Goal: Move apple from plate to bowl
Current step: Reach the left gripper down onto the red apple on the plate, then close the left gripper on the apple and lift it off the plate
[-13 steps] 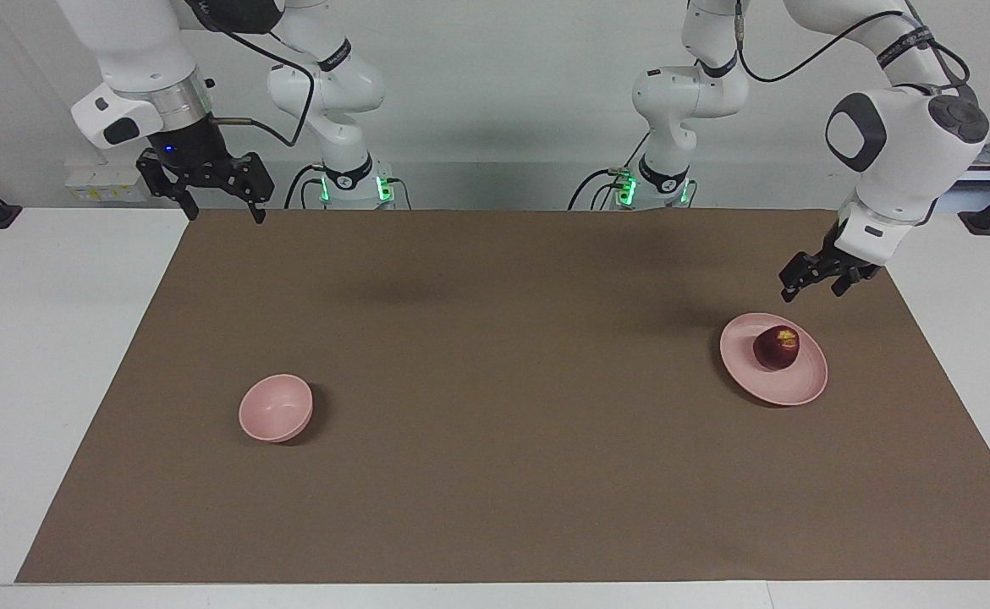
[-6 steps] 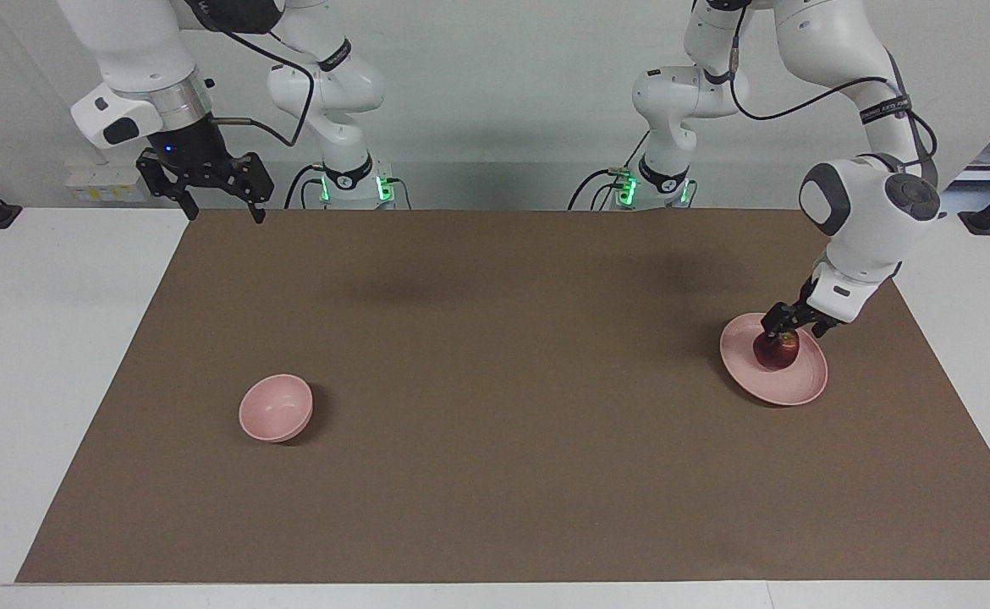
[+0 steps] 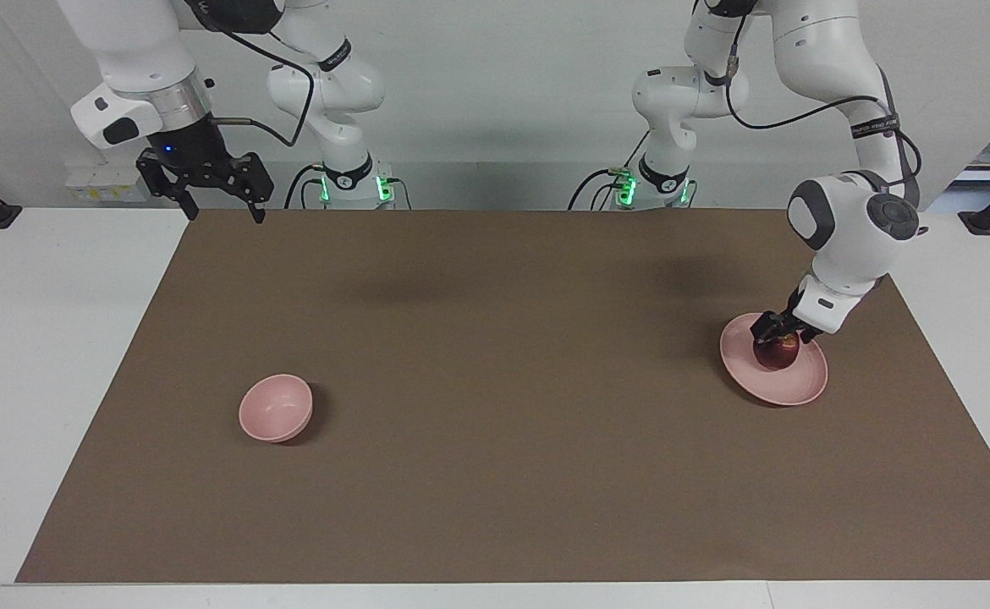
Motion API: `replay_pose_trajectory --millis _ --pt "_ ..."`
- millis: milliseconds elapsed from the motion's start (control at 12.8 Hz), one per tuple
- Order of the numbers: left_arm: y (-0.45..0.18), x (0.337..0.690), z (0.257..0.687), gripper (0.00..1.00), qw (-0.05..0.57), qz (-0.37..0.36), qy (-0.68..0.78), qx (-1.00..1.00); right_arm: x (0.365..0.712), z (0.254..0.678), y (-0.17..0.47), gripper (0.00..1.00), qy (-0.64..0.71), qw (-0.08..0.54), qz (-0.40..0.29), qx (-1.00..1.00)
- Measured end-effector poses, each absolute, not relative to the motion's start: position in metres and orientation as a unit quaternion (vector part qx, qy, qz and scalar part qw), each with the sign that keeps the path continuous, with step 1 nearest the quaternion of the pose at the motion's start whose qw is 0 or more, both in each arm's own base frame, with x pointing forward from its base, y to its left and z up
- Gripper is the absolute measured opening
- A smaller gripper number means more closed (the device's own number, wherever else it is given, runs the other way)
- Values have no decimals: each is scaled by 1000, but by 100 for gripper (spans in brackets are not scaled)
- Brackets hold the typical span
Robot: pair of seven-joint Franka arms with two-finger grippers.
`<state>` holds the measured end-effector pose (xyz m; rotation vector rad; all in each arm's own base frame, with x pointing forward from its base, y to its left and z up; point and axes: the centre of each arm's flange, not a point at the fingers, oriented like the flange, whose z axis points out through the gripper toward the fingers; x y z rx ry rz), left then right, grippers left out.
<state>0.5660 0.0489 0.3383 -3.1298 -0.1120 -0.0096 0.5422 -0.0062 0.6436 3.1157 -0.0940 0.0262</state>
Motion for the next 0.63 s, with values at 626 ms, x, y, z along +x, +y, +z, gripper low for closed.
replay_pose_trajectory --millis 626 --pt "47 567 333 80 5 -5 -31 -999 542 643 -6 100 -30 12 8 999"
